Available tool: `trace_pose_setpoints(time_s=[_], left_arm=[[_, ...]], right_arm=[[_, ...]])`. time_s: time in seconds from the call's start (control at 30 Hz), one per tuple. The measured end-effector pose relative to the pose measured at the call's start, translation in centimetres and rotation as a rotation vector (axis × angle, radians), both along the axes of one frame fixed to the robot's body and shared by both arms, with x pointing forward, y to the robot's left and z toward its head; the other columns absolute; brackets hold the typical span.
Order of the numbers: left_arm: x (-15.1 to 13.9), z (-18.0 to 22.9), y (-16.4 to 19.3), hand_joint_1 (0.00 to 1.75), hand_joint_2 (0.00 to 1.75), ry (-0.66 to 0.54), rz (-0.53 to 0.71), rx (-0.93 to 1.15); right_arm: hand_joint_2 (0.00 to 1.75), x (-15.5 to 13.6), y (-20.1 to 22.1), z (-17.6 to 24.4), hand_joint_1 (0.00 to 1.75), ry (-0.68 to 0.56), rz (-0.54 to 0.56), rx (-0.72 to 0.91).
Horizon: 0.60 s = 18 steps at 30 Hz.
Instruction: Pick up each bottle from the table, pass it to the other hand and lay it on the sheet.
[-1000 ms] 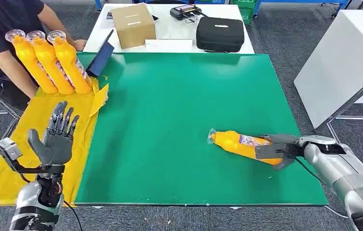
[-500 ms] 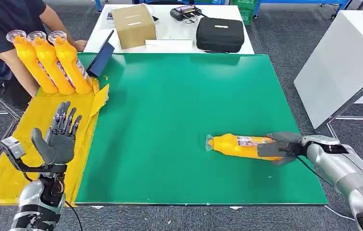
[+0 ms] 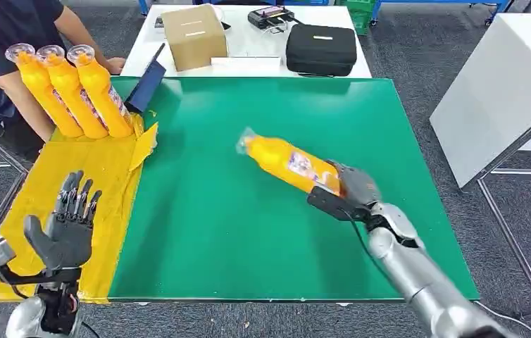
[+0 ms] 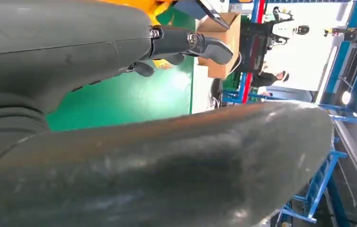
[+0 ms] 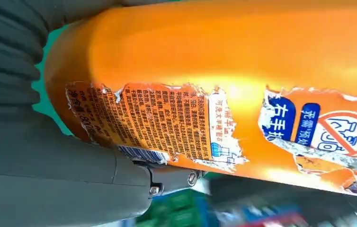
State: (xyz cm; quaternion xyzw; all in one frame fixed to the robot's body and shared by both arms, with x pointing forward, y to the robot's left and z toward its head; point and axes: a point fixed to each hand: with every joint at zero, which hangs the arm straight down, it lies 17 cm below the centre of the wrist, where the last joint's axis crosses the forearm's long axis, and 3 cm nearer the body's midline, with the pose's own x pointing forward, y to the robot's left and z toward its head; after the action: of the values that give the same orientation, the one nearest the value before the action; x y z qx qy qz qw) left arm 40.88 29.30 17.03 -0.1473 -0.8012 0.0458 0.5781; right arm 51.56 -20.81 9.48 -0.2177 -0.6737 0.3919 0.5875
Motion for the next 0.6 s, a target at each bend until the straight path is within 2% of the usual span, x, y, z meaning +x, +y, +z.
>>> trace_pose_setpoints(time_s=[0.13, 0.23, 0.4, 0.6], left_arm=[[-0.8, -0.2, -0.3, 0.0, 0.0, 0.01, -0.017, -0.023], [-1.2, -0.3, -0.8, 0.0, 0.0, 0.016, -0.038, -0.054], [-1.6, -0.4, -1.2, 0.0, 0.0, 0.019, -0.05, -0.068], [-1.7, -0.3, -1.3, 0.0, 0.0, 0.015, -0.05, -0.075]], right_arm=[[1.75, -2.8, 4.4, 7.4, 1.75, -0.139, 0.061, 0.384], [1.75, -4.4, 5.2, 10.9, 1.75, -0.202, 0.075, 0.539], [1.75, -5.9, 5.7, 13.8, 1.75, -0.262, 0.082, 0.624], [1.75, -6.4, 5.5, 15.0, 1.75, -0.287, 0.078, 0.653]])
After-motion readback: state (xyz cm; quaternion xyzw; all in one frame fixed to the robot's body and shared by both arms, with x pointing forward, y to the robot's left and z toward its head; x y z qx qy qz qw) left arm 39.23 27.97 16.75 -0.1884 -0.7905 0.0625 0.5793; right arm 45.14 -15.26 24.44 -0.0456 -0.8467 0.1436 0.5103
